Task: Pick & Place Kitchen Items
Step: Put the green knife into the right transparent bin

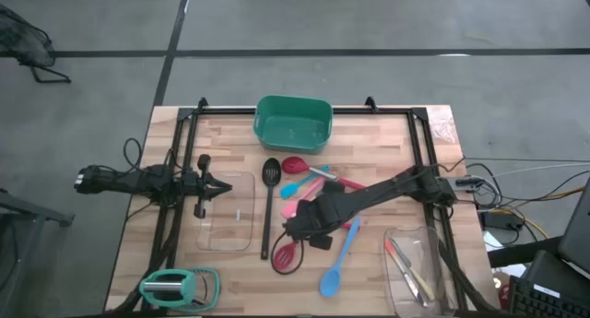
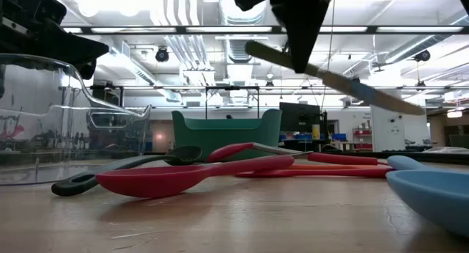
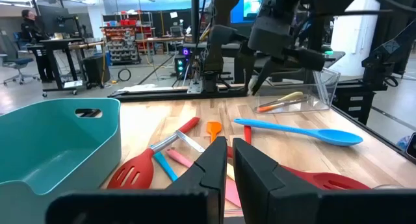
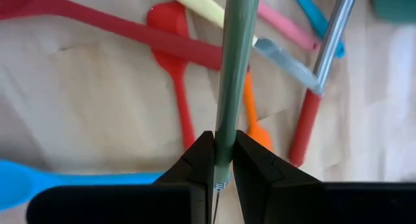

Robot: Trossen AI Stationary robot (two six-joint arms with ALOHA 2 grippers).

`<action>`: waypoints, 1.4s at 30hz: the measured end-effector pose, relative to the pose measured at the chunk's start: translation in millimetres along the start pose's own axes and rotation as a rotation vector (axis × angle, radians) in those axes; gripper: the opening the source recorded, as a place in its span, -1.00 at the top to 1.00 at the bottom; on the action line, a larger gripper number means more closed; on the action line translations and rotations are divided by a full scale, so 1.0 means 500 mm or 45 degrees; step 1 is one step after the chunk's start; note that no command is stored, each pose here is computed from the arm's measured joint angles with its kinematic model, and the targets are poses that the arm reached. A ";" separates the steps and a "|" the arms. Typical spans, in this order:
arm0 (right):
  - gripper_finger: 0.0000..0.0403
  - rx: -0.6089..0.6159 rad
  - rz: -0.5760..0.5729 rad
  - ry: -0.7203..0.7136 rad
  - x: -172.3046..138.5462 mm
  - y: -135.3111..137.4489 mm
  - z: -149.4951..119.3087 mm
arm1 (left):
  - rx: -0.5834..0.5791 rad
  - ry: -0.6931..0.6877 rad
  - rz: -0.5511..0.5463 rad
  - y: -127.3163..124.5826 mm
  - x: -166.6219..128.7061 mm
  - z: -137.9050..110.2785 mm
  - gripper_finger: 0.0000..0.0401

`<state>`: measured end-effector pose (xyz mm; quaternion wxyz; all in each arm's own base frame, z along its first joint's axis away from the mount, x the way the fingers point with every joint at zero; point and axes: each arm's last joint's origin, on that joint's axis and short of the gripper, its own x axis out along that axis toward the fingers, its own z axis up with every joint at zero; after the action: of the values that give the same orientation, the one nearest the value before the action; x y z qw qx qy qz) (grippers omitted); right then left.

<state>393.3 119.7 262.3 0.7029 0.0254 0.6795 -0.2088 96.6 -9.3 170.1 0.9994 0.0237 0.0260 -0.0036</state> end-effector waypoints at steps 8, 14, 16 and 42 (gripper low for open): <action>0.78 0.129 0.033 -0.019 -0.022 0.017 -0.023 | 0.000 0.000 0.000 0.000 0.000 0.000 0.84; 0.83 0.149 0.062 -0.049 -0.047 0.031 -0.048 | 0.000 0.000 0.000 0.000 0.000 0.000 0.84; 0.84 0.164 0.074 -0.061 -0.056 0.033 -0.056 | 0.000 0.000 0.000 0.000 0.000 0.000 0.84; 0.82 0.424 0.283 -0.054 -0.151 0.049 -0.148 | 0.000 0.001 0.000 0.000 0.000 0.000 0.84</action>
<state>332.1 185.2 323.3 0.7219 0.2116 0.6136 -0.2400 96.7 -9.3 170.0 0.9994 0.0239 0.0263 -0.0036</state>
